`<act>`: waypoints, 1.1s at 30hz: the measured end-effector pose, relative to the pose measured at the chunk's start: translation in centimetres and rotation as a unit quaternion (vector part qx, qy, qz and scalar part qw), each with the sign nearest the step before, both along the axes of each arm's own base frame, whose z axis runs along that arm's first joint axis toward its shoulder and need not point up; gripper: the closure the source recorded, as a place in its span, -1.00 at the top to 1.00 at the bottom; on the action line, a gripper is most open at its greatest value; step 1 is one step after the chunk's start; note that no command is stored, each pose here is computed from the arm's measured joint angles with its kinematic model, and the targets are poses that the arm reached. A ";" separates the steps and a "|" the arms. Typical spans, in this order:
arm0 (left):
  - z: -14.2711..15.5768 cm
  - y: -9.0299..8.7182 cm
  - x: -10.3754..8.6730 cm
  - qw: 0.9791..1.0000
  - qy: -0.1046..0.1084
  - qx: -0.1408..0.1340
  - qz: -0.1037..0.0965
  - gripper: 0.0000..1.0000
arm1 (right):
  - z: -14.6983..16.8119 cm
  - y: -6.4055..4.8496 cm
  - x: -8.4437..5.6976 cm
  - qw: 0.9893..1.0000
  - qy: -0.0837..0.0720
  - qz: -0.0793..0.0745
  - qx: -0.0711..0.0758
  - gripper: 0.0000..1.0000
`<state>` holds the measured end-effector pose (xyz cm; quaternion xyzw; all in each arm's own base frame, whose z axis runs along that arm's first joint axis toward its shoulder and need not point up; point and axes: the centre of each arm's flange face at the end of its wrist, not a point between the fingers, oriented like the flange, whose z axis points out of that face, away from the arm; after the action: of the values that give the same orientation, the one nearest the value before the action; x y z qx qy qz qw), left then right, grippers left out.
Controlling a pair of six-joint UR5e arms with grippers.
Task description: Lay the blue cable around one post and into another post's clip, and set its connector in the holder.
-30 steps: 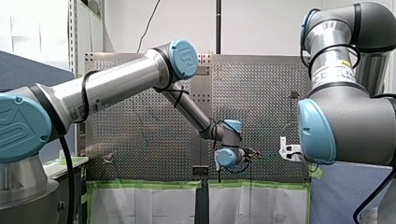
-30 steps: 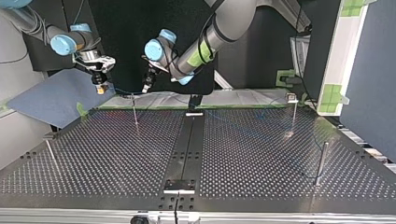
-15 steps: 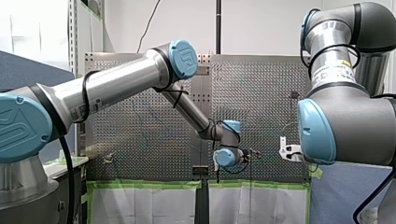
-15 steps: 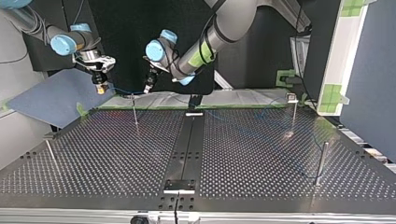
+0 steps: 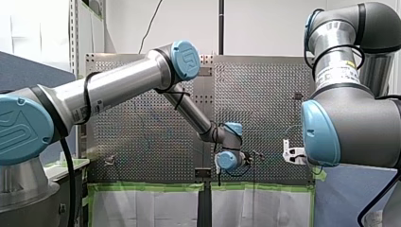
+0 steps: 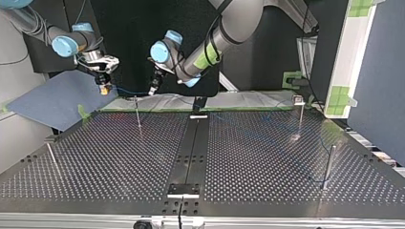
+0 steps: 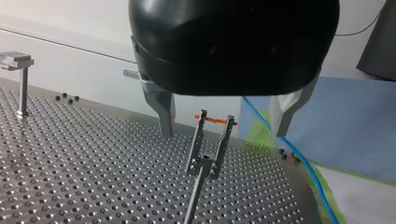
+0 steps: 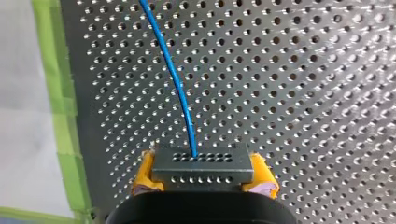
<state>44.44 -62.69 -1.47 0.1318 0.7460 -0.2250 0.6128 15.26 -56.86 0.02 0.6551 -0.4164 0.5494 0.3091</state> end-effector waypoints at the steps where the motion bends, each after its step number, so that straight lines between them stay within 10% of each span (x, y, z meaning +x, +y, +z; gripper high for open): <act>1: -0.1 0.0 0.0 1.000 0.001 0.001 0.000 1.00 | -0.1 0.1 0.0 1.000 0.003 0.000 0.002 -1.00; 12: -0.7 0.9 -0.7 0.999 0.018 0.026 0.011 1.00 | -0.8 2.4 -0.2 0.998 0.039 0.013 0.036 -1.00; 24: -3.9 4.4 -1.8 0.996 0.058 0.066 0.018 1.00 | 2.4 3.1 -1.0 0.999 0.048 0.009 0.010 -1.00; 33: -3.8 4.9 -0.3 0.998 0.050 0.039 0.022 1.00 | 3.5 3.2 -0.8 0.999 0.048 0.014 0.003 -1.00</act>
<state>44.11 -57.78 -5.31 0.1277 0.7865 -0.1881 0.5742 14.46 -53.66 3.50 0.6874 -0.3933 0.5206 0.3189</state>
